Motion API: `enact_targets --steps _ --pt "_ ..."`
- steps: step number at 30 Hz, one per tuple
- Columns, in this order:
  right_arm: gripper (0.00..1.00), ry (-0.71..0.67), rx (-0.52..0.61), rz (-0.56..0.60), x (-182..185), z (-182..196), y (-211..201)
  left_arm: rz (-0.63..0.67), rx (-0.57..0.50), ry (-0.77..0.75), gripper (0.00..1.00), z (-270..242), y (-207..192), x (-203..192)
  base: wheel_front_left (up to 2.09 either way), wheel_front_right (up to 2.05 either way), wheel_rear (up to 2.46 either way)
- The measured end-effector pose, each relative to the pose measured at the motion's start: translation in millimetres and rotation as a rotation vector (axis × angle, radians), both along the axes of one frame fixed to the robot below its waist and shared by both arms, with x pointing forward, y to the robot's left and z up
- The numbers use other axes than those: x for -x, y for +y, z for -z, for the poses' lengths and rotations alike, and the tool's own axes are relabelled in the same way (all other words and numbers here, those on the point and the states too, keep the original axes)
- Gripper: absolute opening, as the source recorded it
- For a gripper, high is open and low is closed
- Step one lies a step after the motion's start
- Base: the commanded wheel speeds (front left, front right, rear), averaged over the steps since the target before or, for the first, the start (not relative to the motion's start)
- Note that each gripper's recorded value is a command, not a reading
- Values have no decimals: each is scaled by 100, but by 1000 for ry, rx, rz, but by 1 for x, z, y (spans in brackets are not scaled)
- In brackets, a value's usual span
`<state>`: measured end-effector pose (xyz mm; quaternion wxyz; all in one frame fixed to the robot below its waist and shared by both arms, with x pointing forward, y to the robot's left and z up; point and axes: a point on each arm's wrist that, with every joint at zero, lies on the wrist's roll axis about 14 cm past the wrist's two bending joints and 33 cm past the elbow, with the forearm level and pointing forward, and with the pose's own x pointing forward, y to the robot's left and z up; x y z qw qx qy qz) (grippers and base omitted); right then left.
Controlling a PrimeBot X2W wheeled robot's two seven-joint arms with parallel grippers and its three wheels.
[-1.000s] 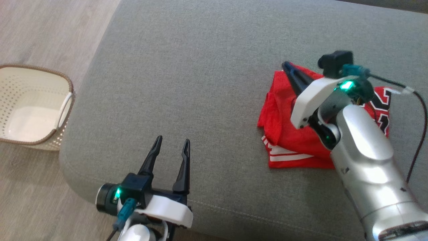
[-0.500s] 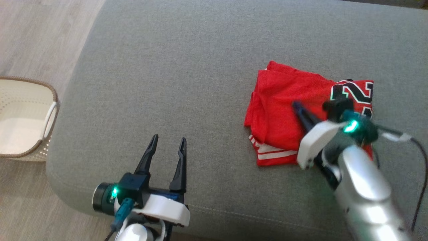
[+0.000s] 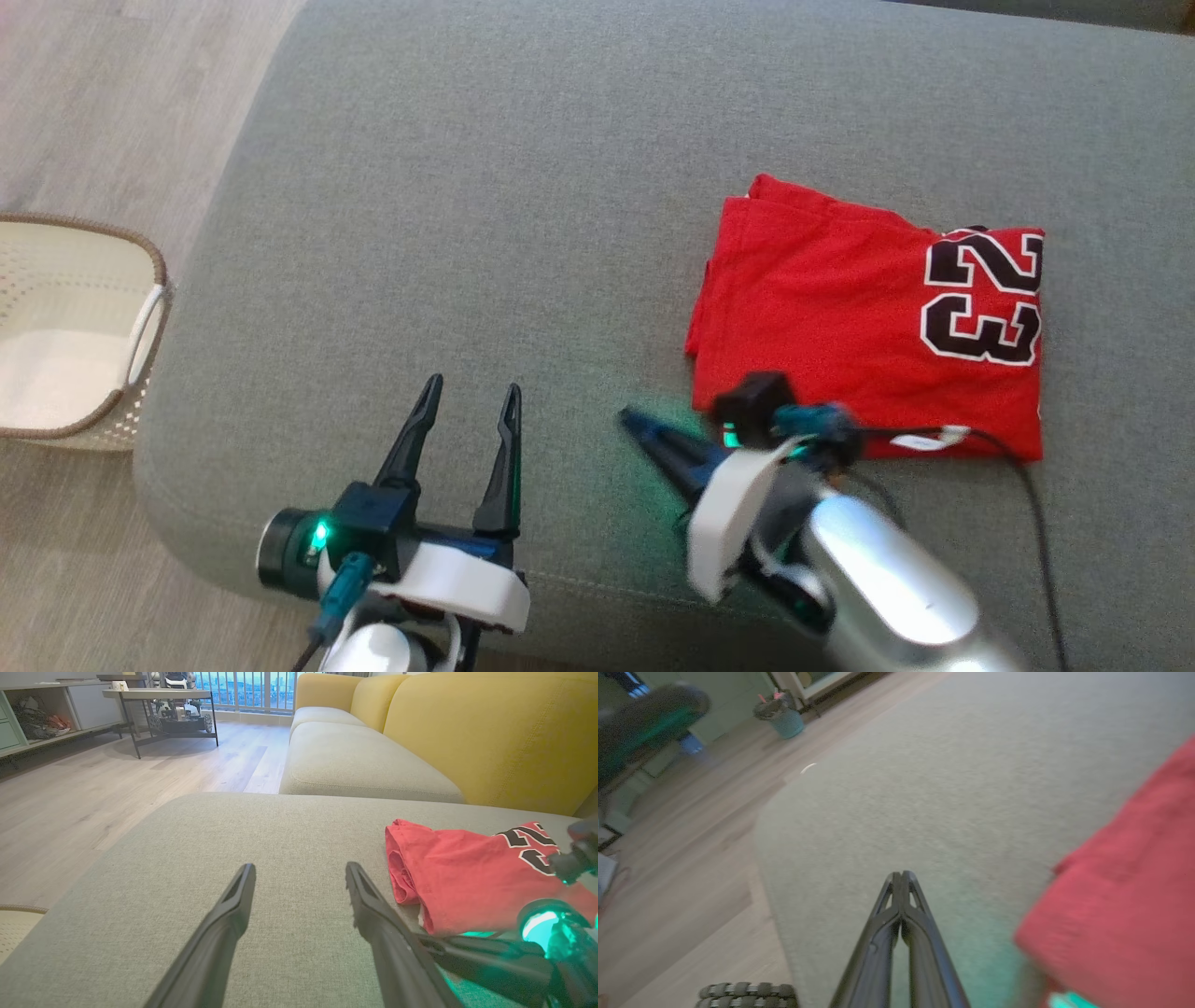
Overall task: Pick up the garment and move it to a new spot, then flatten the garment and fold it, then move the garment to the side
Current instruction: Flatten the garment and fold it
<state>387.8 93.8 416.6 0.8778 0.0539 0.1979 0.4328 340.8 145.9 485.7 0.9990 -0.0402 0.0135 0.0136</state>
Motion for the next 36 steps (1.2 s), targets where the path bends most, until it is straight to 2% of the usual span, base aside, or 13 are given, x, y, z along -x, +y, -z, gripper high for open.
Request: enact_targets --steps 3,6,7,8,9,10,15,24,28,36 --pt "0 48 -51 -58 19 -7 17 1 1 -5 100 -1 -1 -1 0 0 0" --pt "0 21 -75 -43 17 -15 14 2 1 -13 100 -4 -1 -3 0 0 0" --pt "20 -1 -89 -22 12 -19 10 -1 0 -17 100 -5 -1 -4 0 0 0" --pt "20 -32 -103 3 6 -25 5 -2 2 -21 100 -6 -1 -4 0 0 0" --pt "82 -69 -115 33 -1 -32 -1 -5 2 -24 100 -7 -1 -5 0 0 0" --pt "100 -107 -126 68 -9 -39 -9 -5 5 -31 100 -9 -1 -6 0 0 0" --pt "100 -262 -151 270 -38 -65 -66 -15 40 -66 100 -20 -1 -8 0 0 0" --pt "100 -375 -32 557 -29 -69 -172 -57 72 -84 100 -26 9 1 0 0 0" --pt "100 -404 -10 639 -15 -76 -202 -38 41 -111 100 -32 8 9 0 0 0" --pt "100 -473 -2 738 15 -94 -236 34 -13 -135 100 -35 0 29 0 0 0"
